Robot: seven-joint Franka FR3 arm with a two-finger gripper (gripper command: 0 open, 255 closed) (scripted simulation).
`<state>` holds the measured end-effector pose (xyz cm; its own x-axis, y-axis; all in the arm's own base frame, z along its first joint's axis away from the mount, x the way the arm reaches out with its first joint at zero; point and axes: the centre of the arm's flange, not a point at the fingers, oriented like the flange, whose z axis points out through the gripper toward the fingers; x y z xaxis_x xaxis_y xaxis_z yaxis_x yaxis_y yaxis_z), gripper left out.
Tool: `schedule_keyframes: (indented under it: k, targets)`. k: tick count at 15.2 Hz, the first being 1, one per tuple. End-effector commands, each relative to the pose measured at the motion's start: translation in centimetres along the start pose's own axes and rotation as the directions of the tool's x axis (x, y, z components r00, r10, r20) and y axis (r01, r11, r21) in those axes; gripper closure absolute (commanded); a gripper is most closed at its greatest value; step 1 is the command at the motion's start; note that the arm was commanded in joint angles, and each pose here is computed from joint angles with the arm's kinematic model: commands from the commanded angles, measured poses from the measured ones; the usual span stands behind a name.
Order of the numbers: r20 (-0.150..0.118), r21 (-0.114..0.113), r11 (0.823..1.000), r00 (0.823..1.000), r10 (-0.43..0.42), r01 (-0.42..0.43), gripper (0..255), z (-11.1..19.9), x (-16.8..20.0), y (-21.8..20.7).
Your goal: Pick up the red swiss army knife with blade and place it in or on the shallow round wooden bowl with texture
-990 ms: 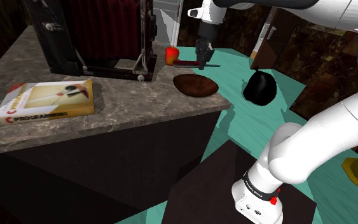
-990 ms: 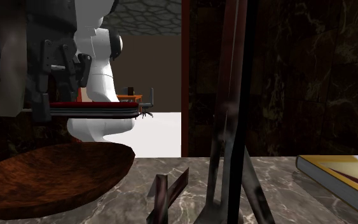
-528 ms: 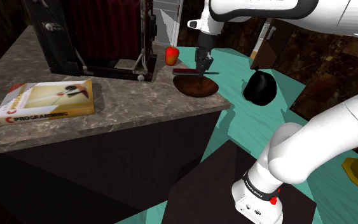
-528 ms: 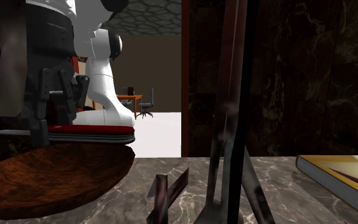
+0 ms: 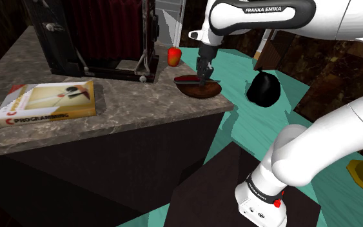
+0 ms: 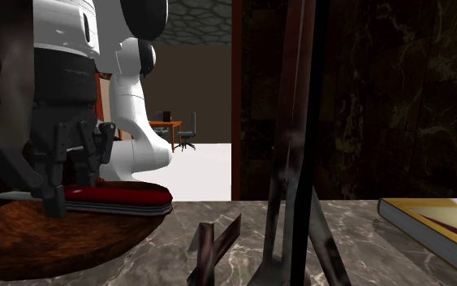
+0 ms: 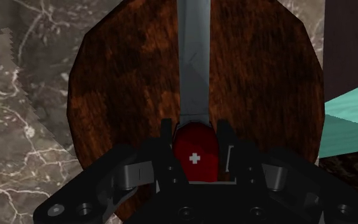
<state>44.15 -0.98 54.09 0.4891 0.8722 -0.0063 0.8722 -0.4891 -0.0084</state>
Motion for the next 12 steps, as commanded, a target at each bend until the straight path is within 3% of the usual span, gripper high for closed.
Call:
schedule_keyframes:
  k: [1,6,7,12]
  targets:
    - [0.000,0.000,1.000,1.000,0.000,0.000,255,0.14,0.00,0.02]
    - [0.000,0.000,1.000,1.000,0.000,0.000,255,0.14,0.00,0.02]
    - [0.000,0.000,1.000,1.000,0.000,0.000,0,0.14,0.00,0.02]
    - [0.000,0.000,1.000,1.000,0.000,0.000,0,0.14,0.00,0.02]
